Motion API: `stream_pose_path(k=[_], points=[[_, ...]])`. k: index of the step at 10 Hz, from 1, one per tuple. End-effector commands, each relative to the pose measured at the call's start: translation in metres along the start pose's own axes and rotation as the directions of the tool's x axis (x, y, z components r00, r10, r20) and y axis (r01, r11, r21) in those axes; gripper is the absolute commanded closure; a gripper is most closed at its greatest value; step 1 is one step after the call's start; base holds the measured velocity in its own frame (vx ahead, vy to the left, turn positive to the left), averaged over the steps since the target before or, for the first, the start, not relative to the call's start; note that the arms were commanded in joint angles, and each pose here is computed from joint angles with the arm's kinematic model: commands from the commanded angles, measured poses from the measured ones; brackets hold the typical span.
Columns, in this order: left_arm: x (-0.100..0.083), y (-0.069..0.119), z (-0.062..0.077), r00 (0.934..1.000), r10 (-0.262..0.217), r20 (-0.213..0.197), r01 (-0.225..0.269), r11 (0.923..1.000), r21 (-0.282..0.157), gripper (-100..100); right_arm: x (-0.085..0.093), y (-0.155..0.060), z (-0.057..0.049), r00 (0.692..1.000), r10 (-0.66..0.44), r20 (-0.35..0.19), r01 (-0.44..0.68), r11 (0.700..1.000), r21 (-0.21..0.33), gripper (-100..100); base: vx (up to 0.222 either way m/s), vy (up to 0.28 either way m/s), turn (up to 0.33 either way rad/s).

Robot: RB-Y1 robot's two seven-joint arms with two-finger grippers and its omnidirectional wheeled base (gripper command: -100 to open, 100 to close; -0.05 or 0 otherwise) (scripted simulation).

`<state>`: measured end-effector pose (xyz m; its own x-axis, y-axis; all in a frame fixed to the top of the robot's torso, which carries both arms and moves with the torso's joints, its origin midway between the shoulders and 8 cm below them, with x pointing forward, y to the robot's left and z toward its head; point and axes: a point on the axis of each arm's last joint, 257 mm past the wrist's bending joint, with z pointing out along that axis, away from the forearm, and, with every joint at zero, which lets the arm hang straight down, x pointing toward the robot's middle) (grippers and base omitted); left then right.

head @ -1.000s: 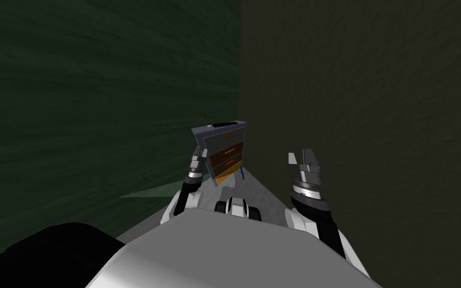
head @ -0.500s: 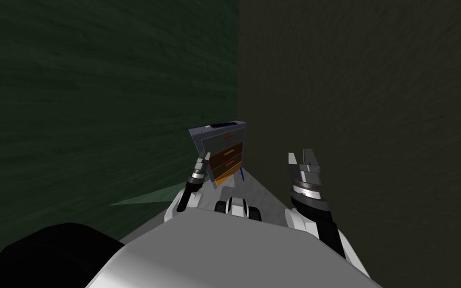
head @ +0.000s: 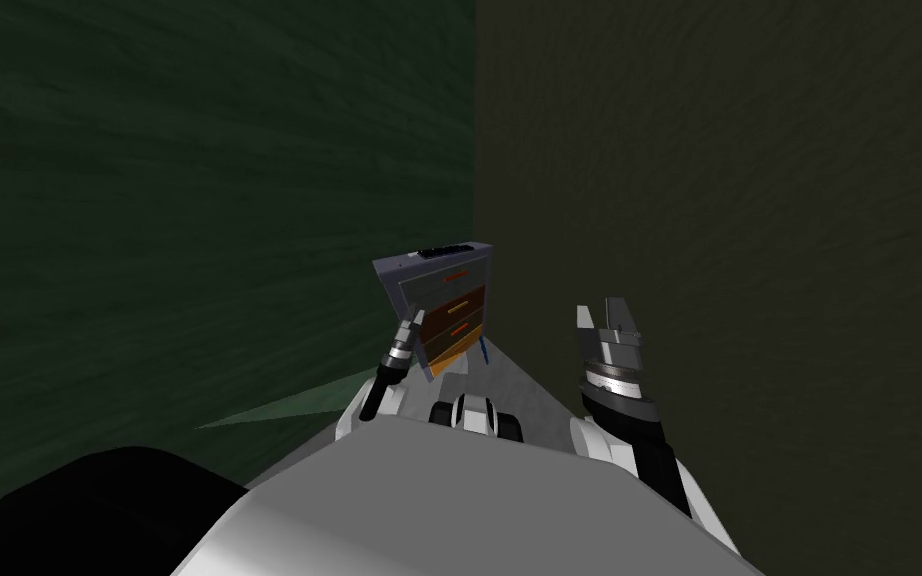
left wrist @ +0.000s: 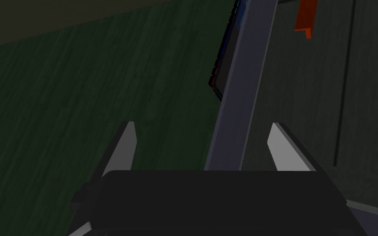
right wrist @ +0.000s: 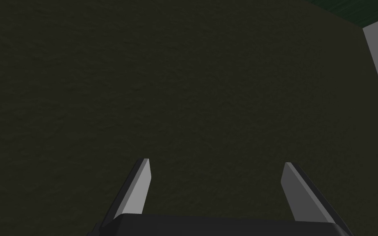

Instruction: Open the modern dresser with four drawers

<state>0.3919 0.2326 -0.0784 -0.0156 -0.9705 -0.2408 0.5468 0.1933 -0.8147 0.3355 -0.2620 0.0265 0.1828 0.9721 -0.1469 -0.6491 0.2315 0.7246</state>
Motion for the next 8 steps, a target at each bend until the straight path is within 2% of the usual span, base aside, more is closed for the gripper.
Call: stream_pose_path(k=[1, 8], points=[[0.006, 0.021, -0.006, 0.9998, -0.012, -0.013, 0.012, 0.9997, -0.023, -100, 0.000, 0.000, 0.000, 1.000, 0.000, 0.000, 0.000, 1.000, 0.000, 0, 0.067, 0.037, -0.071], [0.019, 0.075, -0.024, 0.9985, -0.042, -0.034, 0.039, 0.9932, -0.110, -100, 0.000, 0.000, 0.000, 1.000, 0.000, 0.000, 0.000, 1.000, 0.000, 0, 0.051, 0.032, -0.044]])
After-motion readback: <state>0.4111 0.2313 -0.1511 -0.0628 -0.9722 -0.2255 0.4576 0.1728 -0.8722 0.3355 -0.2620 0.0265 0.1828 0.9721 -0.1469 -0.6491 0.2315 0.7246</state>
